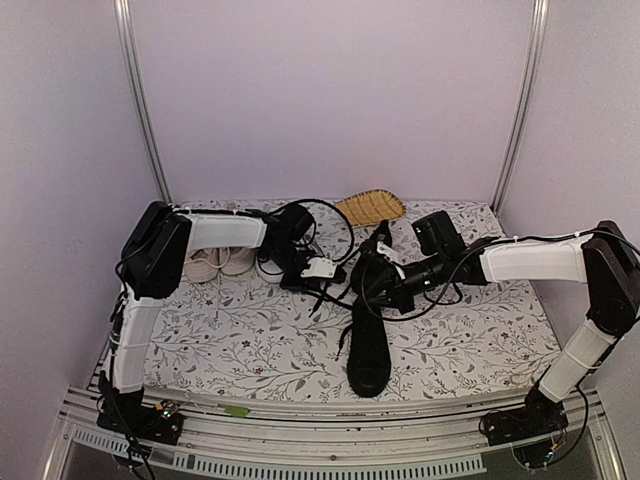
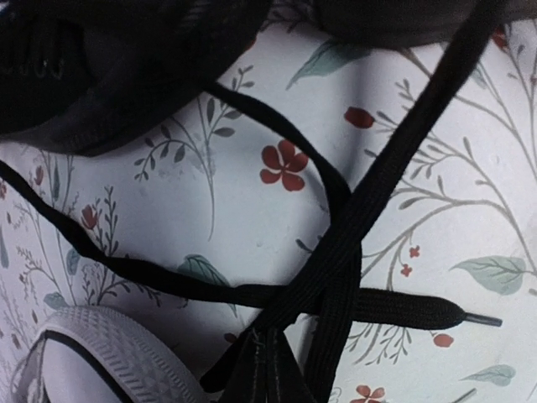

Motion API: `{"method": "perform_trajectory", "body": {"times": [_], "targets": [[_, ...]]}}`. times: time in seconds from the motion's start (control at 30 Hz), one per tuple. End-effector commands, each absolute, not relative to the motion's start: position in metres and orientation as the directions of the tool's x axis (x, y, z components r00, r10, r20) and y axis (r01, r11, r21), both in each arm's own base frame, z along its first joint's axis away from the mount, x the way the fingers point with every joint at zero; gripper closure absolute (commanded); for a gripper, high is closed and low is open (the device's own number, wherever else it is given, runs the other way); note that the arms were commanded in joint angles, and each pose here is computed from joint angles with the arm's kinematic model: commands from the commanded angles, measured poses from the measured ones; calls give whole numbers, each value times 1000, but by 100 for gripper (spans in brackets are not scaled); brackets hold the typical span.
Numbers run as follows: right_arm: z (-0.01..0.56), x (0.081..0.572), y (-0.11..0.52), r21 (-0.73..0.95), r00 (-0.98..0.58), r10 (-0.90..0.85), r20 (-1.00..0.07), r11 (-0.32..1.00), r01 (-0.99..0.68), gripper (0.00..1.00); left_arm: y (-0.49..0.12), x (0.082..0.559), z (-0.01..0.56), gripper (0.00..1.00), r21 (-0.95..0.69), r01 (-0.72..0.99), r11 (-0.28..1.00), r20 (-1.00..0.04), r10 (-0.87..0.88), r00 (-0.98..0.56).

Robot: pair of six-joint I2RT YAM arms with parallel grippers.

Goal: Tie the shoes
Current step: Adjust the half-tied shoelace at the center of the board, then pick up the half-tied shoelace from the center of the board.

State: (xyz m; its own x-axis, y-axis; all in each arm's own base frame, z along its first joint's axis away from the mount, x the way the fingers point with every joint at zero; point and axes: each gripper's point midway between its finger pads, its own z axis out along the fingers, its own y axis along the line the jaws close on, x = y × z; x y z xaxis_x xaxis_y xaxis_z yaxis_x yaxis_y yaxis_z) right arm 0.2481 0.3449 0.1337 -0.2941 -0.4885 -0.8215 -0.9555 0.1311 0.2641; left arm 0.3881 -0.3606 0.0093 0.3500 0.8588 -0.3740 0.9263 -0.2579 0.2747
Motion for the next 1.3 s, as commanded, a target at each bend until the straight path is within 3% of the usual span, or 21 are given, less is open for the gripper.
{"method": "perform_trajectory", "body": {"times": [0.0, 0.23, 0.4, 0.53, 0.7, 0.87, 0.97, 1.27], "targets": [[147, 247, 347, 263, -286, -476, -831, 116, -958, 100, -336, 344, -32, 100, 26, 956, -294, -308, 907, 287], [149, 247, 346, 258, -283, -475, -833, 119, -959, 100, -330, 336, -21, 100, 24, 978, -209, -317, 926, 206], [148, 247, 347, 261, -285, -472, -834, 118, -958, 100, -342, 350, 18, 100, 280, 958, -61, -474, 859, 193], [149, 248, 347, 255, -281, -475, -834, 119, -959, 100, -358, 355, 79, 100, 448, 893, 41, -625, 728, 281], [149, 249, 348, 253, -281, -472, -836, 124, -959, 100, -381, 331, 90, 98, 386, 921, -50, -669, 672, 317], [148, 249, 348, 260, -289, -470, -834, 126, -957, 100, -406, 299, 66, 75, 432, 883, -181, -632, 638, 440], [147, 249, 348, 260, -288, -472, -833, 126, -957, 100, -419, 293, 46, 68, 443, 869, -219, -613, 634, 472], [147, 250, 347, 257, -287, -470, -835, 130, -958, 100, -428, 315, 43, 73, 502, 855, -127, -601, 660, 451]]}}
